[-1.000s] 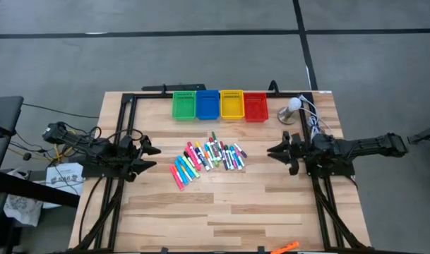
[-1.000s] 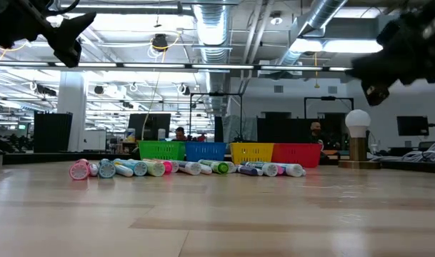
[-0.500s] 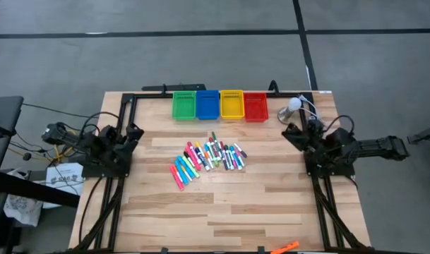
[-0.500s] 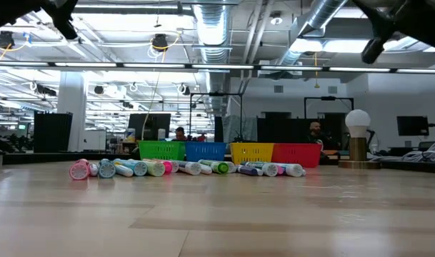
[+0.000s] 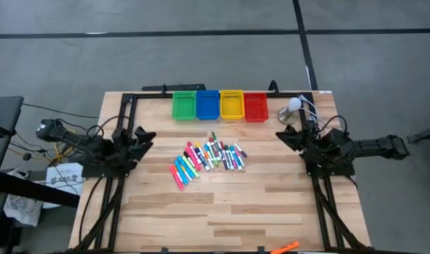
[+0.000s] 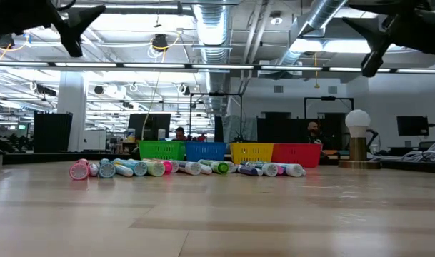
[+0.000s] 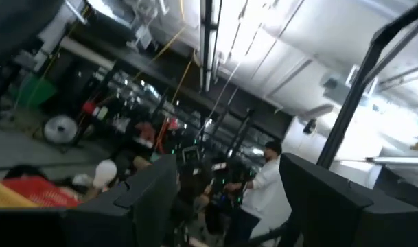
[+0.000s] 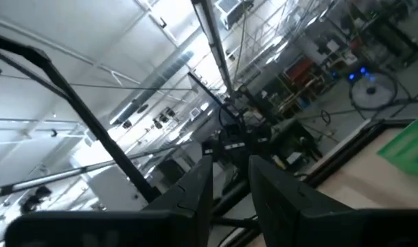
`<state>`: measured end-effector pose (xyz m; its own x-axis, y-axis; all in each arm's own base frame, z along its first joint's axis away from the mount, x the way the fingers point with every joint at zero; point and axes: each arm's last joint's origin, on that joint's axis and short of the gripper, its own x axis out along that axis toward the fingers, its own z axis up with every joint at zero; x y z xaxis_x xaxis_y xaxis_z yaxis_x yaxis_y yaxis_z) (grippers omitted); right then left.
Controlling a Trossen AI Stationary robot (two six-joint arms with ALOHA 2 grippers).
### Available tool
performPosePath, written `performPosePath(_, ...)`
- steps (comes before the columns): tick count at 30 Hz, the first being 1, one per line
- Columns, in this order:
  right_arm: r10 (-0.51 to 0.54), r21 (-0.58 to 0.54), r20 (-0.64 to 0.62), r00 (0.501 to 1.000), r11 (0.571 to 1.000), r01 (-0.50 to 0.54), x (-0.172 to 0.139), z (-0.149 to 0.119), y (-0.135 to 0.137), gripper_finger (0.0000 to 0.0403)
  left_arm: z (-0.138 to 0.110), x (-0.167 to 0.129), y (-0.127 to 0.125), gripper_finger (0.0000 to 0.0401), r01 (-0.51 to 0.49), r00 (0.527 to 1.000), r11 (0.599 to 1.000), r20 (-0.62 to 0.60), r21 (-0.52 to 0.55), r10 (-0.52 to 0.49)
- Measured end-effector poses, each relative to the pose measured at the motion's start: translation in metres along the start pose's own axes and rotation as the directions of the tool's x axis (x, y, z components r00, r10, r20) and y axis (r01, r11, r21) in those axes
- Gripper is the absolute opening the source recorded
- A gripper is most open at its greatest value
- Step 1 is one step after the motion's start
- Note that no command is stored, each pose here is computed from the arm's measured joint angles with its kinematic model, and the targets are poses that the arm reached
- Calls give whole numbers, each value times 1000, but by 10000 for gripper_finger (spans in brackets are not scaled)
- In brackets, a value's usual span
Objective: Pick & Place Markers
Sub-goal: Put the purple mini marker into the red basket
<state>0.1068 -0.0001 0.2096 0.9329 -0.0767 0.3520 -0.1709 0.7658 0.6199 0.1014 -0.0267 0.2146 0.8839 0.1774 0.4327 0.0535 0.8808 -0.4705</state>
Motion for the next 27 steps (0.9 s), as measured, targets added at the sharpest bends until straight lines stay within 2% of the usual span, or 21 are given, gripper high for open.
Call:
performPosePath(2, 7, -12, -26, 1000, 1000, -8, 2, 0, 3, 87, -2, 4, -2, 260, -8, 1000, 1000, -29, -11, 7)
performPosePath(5, 8, -89, -81, 997, 996, -15, 12, 6, 15, 87, -3, 15, -9, 260, 6, 997, 1000, -81, 20, -4)
performPosePath(8, -56, -212, -183, 982, 977, 16, 30, 12, 26, 87, 0, 30, -19, 260, 4, 989, 997, -145, 75, 7)
performPosePath(11, -177, -350, -269, 947, 934, 75, 52, 21, 35, 87, 4, 45, -30, 260, -1, 970, 989, -241, 148, 37)
performPosePath(14, -321, -467, -346, 882, 874, 135, 72, 32, 39, 87, 13, 56, -38, 260, -10, 930, 973, -355, 232, 94)
performPosePath(17, -466, -531, -360, 808, 814, 234, 89, 46, 38, 87, 31, 64, -43, 260, -33, 885, 951, -433, 306, 171)
performPosePath(19, -570, -562, -355, 741, 763, 319, 96, 52, 32, 87, 45, 66, -45, 260, -54, 860, 939, -461, 340, 217)
performPosePath(21, -644, -570, -345, 683, 722, 392, 102, 55, 24, 87, 58, 67, -45, 260, -93, 839, 932, -476, 351, 263)
performPosePath(23, -693, -547, -353, 628, 698, 462, 107, 55, 14, 87, 62, 67, -42, 260, -138, 810, 925, -496, 354, 311)
performPosePath(27, -757, -497, -422, 499, 654, 571, 113, 38, -8, 87, 56, 65, -36, 260, -167, 753, 921, -557, 351, 349)
